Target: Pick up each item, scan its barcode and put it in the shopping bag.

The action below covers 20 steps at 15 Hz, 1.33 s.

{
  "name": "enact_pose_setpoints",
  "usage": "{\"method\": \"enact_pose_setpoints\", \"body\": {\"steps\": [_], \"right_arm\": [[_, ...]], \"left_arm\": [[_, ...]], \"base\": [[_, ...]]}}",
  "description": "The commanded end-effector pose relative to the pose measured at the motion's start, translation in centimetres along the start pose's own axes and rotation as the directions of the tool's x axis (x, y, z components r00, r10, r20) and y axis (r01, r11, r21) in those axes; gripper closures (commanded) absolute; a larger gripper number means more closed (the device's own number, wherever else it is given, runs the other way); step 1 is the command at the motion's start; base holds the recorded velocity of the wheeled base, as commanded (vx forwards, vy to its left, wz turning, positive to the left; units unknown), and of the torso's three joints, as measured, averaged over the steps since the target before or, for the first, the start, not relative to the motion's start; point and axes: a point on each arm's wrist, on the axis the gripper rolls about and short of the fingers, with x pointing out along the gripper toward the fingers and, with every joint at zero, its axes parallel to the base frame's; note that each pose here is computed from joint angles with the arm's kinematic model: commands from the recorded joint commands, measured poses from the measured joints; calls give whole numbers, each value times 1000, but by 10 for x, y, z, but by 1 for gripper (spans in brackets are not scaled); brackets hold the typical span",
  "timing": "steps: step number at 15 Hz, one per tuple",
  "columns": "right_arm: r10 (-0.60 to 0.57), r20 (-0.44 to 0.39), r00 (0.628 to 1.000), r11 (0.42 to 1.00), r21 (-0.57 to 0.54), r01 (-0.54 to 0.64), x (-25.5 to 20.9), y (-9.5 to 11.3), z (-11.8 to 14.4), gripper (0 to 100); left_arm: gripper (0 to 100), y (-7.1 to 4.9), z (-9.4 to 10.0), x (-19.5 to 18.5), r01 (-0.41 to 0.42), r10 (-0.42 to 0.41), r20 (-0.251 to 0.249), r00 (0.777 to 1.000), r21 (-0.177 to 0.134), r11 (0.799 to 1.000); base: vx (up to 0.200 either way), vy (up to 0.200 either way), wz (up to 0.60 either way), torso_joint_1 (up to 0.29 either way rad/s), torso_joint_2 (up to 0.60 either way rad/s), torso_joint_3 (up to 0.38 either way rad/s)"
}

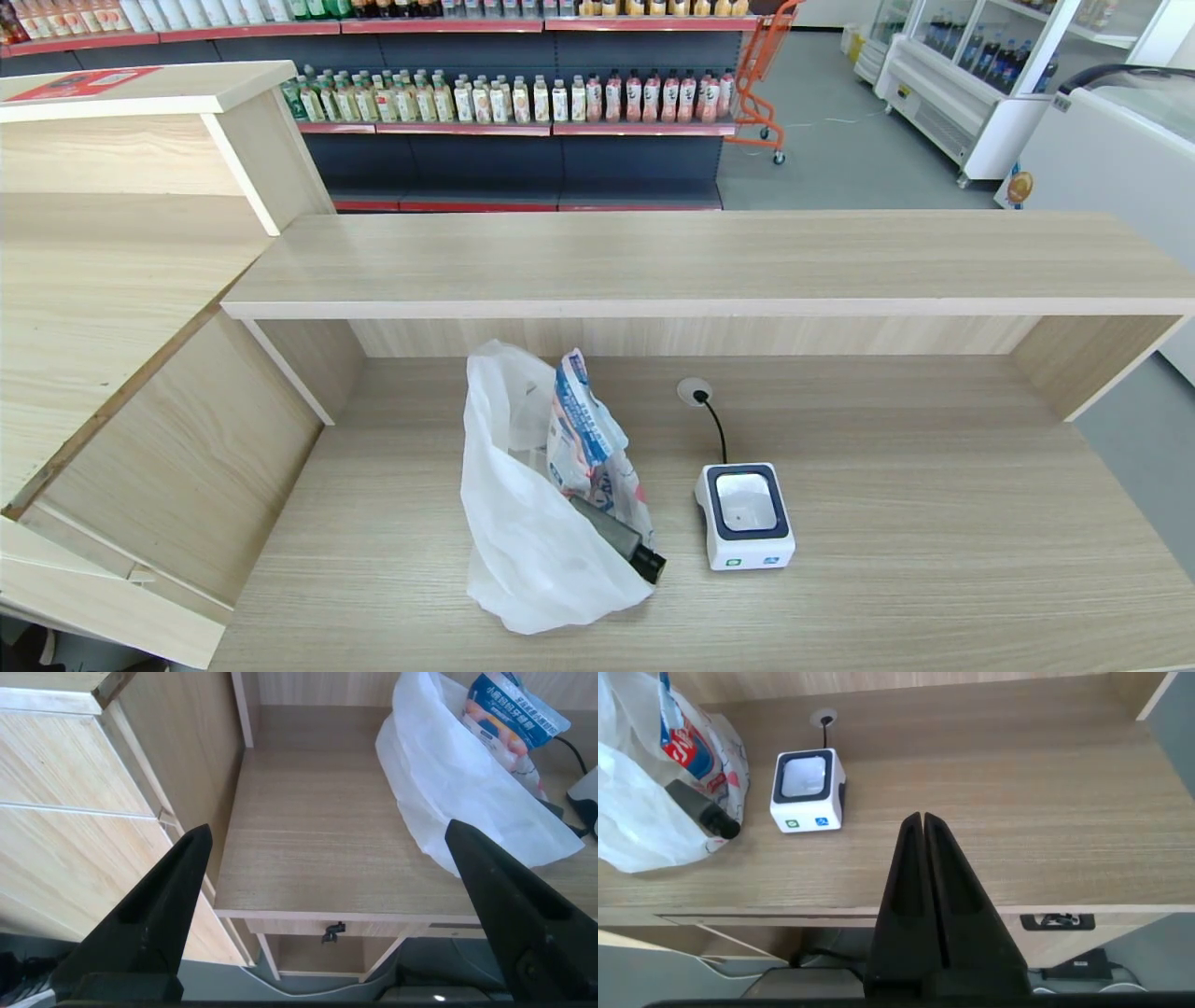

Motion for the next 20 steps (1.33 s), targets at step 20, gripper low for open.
{"method": "enact_pose_setpoints", "body": {"steps": [20], "right_arm": [[0, -4, 1000, 1000, 1, 0, 0, 0, 0, 100]], "left_arm": [[0, 0, 0, 0, 0, 0, 0, 1000, 8, 1000]], "base": [[20, -70, 0, 2, 0, 0]]}}
